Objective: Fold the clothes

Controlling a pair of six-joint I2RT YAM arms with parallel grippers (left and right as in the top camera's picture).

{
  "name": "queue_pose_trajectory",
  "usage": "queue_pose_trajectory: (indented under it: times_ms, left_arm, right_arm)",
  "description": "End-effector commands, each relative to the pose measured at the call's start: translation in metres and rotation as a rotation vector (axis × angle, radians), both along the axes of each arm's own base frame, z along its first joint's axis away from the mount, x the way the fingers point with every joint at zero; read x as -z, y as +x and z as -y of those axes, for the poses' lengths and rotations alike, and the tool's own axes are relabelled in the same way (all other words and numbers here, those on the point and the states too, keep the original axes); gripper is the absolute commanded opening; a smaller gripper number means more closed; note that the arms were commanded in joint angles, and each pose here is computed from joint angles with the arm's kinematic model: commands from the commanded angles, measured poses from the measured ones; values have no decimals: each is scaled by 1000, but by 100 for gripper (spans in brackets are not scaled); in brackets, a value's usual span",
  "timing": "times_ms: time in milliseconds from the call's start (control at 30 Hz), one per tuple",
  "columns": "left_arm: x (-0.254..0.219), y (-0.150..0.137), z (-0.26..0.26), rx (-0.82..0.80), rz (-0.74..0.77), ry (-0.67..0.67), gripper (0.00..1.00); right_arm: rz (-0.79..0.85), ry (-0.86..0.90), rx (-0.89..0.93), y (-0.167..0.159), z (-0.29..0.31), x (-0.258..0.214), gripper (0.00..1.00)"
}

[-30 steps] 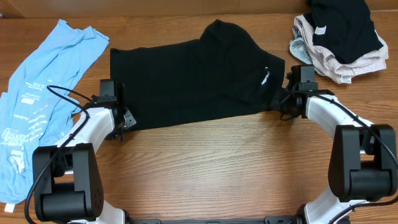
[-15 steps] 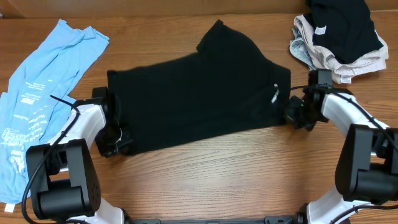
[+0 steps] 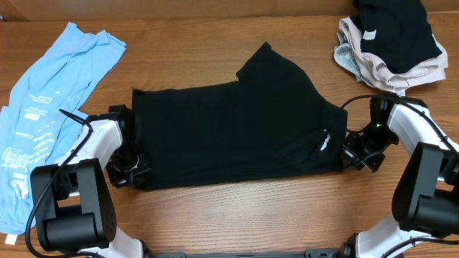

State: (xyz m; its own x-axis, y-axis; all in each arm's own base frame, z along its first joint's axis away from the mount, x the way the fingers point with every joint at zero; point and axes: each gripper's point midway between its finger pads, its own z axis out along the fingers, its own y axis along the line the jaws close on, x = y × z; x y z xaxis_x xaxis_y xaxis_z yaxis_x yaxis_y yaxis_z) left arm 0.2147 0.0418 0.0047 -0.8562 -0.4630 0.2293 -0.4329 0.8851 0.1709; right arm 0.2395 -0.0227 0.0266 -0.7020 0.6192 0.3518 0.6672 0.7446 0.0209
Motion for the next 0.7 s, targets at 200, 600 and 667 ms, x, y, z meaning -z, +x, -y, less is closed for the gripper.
queue_pose_trajectory:
  times_ms: [200, 600, 667]
  left_arm:
    - [-2, 3, -14, -9, -3, 60, 95]
    - [-56, 50, -18, -1, 87, 57, 100]
    - [-66, 67, -11, 34, 142, -2, 100]
  right_arm:
    - [200, -83, -5, 19, 13, -50, 6]
    - [204, -78, -74, 13, 13, -70, 79]
    - [255, -34, -159, 22, 5, -76, 75]
